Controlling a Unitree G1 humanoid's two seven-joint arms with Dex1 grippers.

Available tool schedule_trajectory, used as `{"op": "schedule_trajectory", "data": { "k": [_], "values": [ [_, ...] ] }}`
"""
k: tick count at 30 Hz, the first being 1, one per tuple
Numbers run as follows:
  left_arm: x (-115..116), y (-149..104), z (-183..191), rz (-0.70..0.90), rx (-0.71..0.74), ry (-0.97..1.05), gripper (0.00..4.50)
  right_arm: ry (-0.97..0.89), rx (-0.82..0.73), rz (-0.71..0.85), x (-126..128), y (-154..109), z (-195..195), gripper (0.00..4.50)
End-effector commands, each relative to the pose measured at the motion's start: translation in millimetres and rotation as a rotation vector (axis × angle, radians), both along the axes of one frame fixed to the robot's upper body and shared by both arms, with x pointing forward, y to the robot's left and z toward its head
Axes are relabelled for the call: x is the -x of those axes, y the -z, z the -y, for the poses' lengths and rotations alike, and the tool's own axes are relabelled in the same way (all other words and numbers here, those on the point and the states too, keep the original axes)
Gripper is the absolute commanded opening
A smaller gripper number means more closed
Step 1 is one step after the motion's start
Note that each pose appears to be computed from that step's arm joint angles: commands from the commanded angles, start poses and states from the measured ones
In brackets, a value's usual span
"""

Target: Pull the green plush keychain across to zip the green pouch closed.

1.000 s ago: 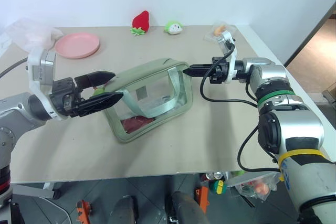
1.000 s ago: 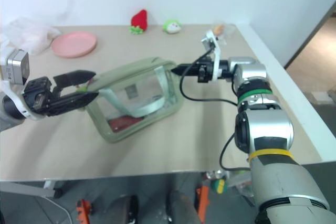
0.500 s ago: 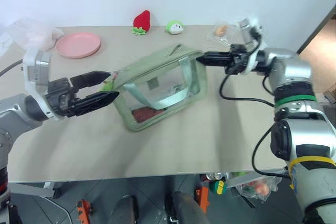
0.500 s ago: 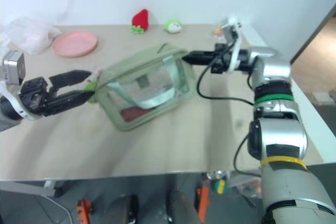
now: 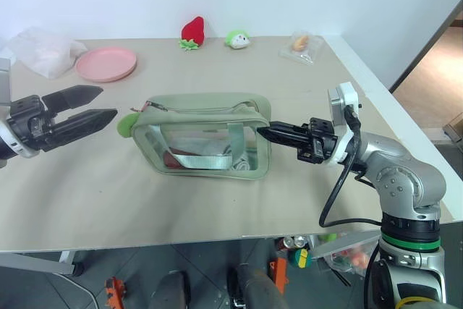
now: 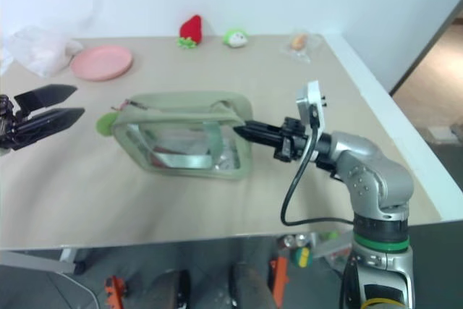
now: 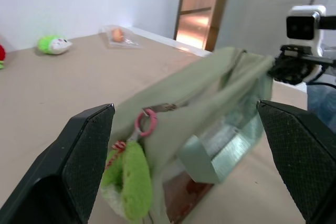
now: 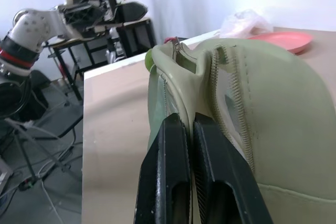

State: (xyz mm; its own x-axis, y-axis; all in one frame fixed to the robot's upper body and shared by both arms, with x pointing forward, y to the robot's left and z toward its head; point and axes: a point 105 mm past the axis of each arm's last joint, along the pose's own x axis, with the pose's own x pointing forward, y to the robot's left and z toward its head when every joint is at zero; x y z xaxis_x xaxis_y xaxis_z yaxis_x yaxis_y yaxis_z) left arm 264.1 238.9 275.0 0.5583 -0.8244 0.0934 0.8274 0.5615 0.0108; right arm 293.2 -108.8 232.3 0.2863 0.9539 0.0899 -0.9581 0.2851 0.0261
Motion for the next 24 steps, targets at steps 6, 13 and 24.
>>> {"op": "schedule_trajectory", "data": {
  "k": [6, 13, 24],
  "values": [
    [3.4, 4.0, -2.5, -0.003, -0.035, 0.000, 4.50, -0.014, 0.099, 0.040, -22.1, -0.4, 8.3, 0.01],
    [5.7, 7.2, 0.1, -0.001, -0.022, 0.000, 4.50, -0.050, 0.174, 0.042, -25.6, 7.8, 10.9, 0.01],
    [5.1, 7.2, 6.9, 0.011, -0.006, 0.014, 4.50, 0.046, 0.258, 0.092, -38.4, -3.2, 31.2, 0.01]
  ]
}}
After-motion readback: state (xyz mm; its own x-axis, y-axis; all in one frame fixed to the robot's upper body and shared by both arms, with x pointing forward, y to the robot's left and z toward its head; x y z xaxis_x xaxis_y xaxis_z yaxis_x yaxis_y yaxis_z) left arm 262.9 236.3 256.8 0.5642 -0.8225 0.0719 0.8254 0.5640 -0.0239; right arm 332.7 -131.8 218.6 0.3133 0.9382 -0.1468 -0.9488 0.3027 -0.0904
